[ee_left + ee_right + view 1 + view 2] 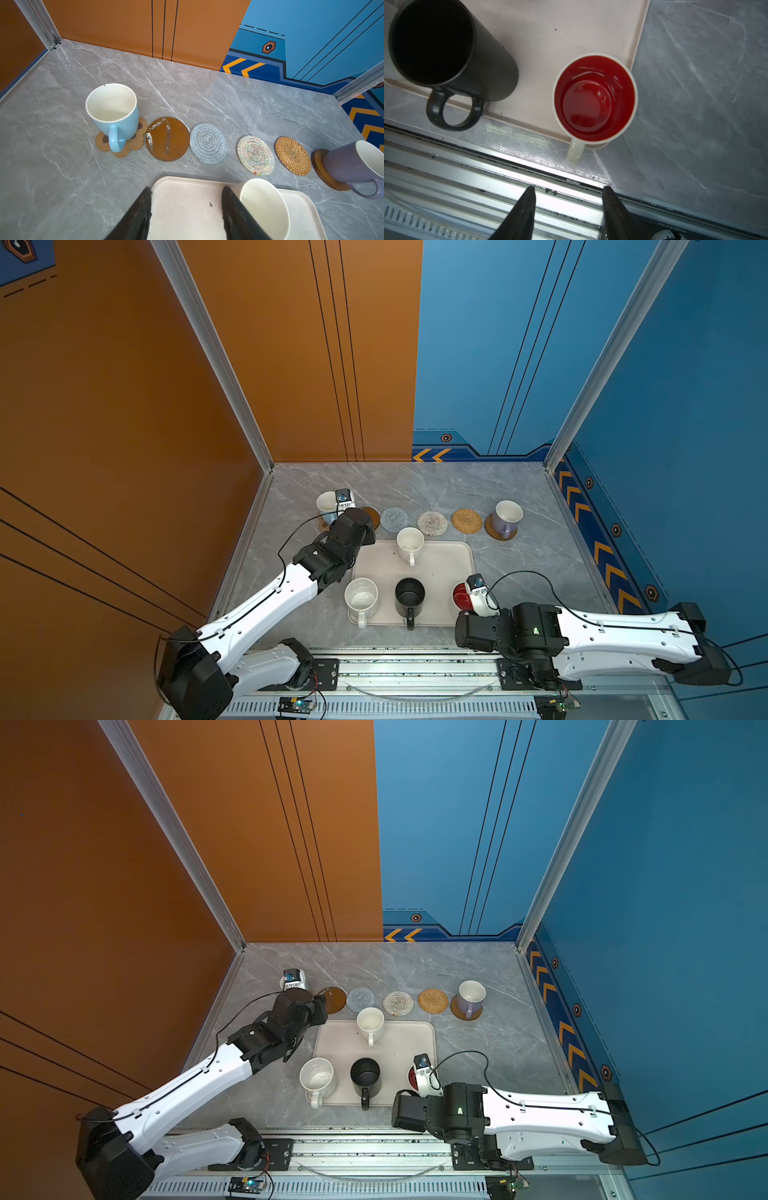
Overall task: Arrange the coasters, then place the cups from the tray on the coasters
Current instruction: 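Raise the left gripper off the mug while right reaches toward the red mug, then lower the right gripper onto the red-lined mug rim and grasp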
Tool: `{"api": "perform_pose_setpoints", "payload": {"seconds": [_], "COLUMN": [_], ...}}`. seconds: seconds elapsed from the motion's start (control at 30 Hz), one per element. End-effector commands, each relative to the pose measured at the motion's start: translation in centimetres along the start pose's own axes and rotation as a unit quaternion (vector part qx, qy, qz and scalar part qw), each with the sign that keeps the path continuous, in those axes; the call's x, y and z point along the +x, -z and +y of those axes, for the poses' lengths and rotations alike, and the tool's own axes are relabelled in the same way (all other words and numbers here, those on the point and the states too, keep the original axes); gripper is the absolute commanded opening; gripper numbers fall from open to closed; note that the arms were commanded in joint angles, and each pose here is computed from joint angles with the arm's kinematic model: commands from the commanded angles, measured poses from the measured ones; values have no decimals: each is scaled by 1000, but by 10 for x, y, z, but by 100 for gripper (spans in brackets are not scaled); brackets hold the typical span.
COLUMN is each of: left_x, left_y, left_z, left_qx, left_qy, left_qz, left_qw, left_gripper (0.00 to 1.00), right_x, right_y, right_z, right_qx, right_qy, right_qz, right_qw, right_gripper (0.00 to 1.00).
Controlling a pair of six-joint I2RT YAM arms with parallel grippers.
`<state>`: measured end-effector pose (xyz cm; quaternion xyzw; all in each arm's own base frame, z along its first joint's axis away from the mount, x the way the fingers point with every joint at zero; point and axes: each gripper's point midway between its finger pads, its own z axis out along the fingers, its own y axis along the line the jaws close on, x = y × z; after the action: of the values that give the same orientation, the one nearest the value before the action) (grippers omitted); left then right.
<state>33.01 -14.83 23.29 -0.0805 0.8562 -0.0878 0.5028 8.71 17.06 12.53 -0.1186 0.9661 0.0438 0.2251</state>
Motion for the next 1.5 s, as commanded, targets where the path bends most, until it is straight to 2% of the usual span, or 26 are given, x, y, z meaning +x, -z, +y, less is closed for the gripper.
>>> {"api": "perform_pose_setpoints", "payload": {"seconds": [0.0, 0.2, 0.33, 0.53, 0.77, 1.1, 1.47], "left_x": [7, 9, 8, 7, 7, 8, 10], "left_y": [2, 1, 1, 2, 2, 1, -2], "left_z": [2, 1, 0, -1, 0, 0, 0], "left_qx": [-2, -1, 3, 6, 5, 4, 4], "left_qy": [-16, -18, -17, -19, -21, -24, -25], "left_qz": [5, 7, 6, 6, 6, 7, 9], "left_qw": [1000, 1000, 1000, 1000, 1000, 1000, 1000], "left_gripper": [56, 56, 56, 56, 58, 59, 59], "right_x": [16, 18, 15, 14, 3, 2, 6], "right_y": [-8, -19, -25, -36, -40, -55, -65], "right_z": [-8, -2, -9, -10, -14, -9, -14], "right_qx": [14, 6, 20, 10, 9, 0, 22], "right_qy": [-30, -48, -83, -110, -119, -122, -125], "right_qz": [20, 16, 1, 3, -4, 20, 36], "right_qw": [999, 999, 996, 994, 993, 992, 991], "right_gripper": [50, 44, 39, 37, 35, 33, 30]}}
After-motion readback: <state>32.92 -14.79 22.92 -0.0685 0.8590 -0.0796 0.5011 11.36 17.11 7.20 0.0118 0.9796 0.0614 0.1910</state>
